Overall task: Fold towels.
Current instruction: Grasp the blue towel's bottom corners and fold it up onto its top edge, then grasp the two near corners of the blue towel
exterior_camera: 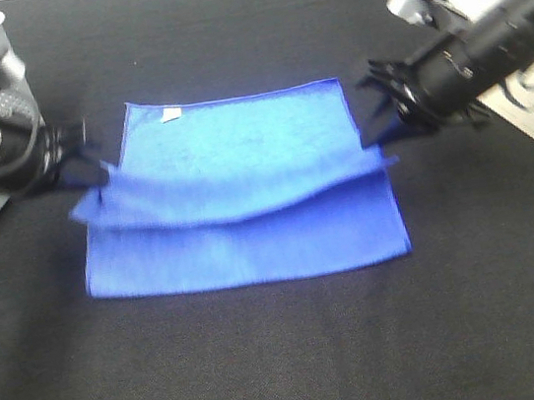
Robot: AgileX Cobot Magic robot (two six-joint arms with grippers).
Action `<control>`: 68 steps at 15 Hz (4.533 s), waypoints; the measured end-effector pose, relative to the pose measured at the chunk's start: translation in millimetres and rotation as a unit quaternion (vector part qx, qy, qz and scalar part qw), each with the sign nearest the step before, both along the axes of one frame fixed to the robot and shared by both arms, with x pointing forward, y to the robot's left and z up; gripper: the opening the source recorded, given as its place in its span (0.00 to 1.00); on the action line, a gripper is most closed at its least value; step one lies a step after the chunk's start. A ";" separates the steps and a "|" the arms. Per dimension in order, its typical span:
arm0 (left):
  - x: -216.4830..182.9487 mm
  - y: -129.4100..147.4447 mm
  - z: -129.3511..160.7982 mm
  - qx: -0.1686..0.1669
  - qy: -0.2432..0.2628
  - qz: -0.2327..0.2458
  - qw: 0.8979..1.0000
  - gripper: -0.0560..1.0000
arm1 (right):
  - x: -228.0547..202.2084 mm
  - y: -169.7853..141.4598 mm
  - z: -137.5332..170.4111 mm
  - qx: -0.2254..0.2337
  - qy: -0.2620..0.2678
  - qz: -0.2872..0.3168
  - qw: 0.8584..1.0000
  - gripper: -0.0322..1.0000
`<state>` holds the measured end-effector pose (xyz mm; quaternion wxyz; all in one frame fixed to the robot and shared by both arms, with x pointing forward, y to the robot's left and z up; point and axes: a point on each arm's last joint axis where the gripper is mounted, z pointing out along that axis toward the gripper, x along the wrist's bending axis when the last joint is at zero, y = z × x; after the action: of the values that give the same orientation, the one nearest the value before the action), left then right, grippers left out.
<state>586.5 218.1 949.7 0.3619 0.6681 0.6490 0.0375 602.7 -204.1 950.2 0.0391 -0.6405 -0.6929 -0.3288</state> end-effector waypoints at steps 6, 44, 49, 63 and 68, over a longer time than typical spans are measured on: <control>89.8 8.4 4.4 -0.023 -0.053 0.020 0.998 0.06 | 94.4 8.4 4.2 -0.032 -0.050 -0.003 0.998 0.03; 76.9 23.1 -56.5 -0.041 0.168 0.029 0.984 0.70 | 61.1 -24.1 -30.3 -0.061 0.108 0.022 0.992 0.81; 83.1 26.8 -56.2 -0.030 0.138 0.052 0.989 0.70 | 64.6 -22.5 -37.1 -0.055 0.094 0.029 0.994 0.81; 79.0 -14.3 -91.3 -0.010 0.150 0.014 0.988 0.26 | 70.9 1.5 -85.9 -0.023 0.125 -0.006 0.992 0.20; 69.7 -1.3 -87.8 -0.028 0.205 -0.015 0.978 0.07 | 65.5 -0.9 -80.4 -0.034 0.146 -0.007 0.989 0.03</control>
<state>656.3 216.8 861.9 0.2399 0.6611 0.7000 -0.1240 668.2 -205.0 869.8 0.1155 -0.6871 -0.6865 -0.2083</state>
